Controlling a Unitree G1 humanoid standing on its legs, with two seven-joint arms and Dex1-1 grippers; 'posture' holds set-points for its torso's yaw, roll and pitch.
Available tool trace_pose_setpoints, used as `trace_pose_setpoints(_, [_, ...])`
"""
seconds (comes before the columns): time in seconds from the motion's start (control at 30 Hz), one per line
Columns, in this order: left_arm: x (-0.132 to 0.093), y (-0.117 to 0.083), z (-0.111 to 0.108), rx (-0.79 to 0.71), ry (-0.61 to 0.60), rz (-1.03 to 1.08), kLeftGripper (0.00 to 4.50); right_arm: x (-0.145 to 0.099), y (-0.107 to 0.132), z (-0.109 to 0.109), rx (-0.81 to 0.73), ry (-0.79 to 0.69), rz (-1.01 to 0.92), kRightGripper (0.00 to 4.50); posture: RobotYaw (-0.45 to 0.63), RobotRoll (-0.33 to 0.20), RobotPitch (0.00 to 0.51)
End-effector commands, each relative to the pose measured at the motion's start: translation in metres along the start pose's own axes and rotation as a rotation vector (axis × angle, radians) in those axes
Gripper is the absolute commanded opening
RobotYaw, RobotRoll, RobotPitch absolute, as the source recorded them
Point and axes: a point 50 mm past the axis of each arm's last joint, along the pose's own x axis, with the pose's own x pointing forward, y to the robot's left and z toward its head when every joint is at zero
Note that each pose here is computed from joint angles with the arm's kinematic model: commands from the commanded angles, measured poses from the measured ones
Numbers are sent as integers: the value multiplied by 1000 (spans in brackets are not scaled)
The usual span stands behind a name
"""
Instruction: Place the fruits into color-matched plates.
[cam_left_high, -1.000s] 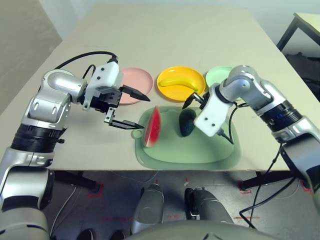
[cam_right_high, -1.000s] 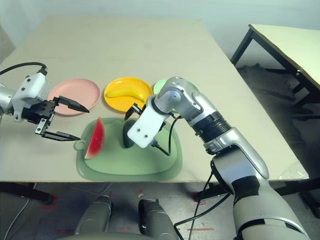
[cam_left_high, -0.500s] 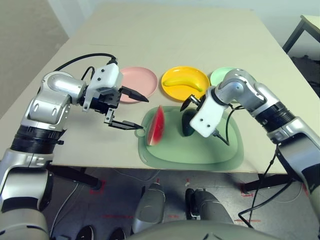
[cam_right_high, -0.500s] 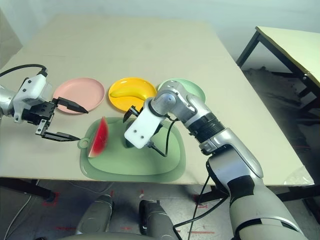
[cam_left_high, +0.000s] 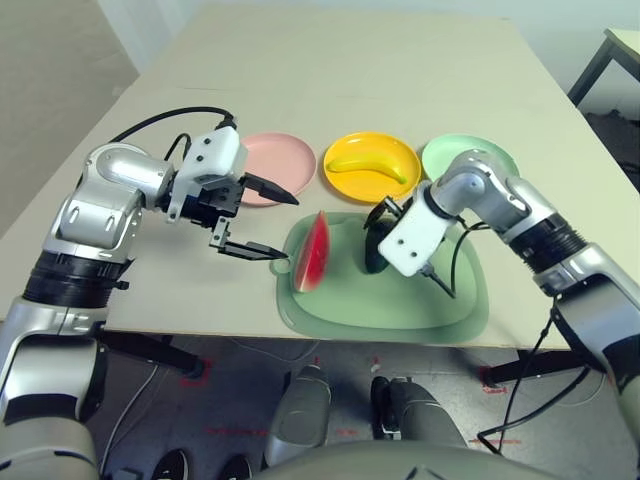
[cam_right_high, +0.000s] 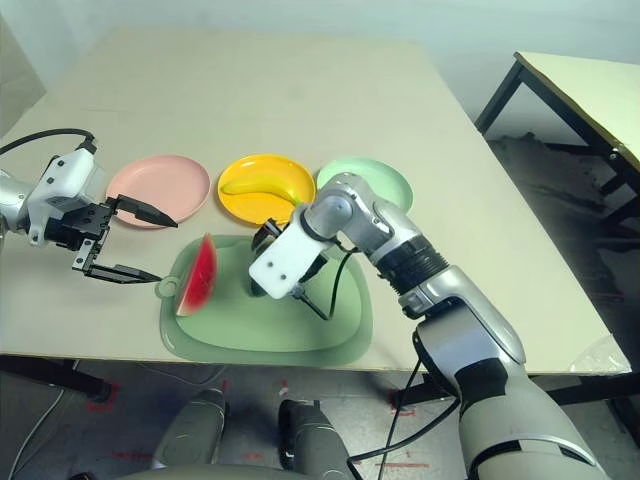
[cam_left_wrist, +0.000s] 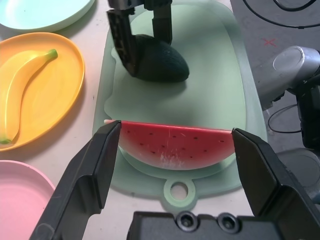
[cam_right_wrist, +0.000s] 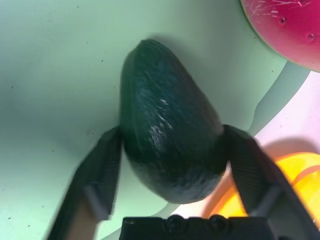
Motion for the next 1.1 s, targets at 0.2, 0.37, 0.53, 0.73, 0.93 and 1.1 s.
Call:
trace_pose_setpoints(0.2, [2,2,1,8,5,0,4500,-6,3,-4,27,20,2,3162,244,0,133])
trace_pose_setpoints(0.37, [2,4,0,-10,-14,36,4500,-44,2,-23,95,110,-44,3162,243,0,131])
trace_pose_setpoints(0.53, [2,8,-2,-51,-2,103,4500,-91,10,-61,226,294,-119,3162,235,0,129])
trace_pose_setpoints(0.73, [5,12,-3,-49,3,116,4500,-117,37,-105,410,495,-191,3162,221,0,124])
trace_pose_setpoints(0.93, [6,13,-3,-38,13,111,4500,-104,68,-126,524,588,-235,3162,218,0,121])
trace_pose_setpoints(1.1, [3,14,-1,-28,25,117,4500,-97,74,-132,547,617,-275,3162,225,0,123])
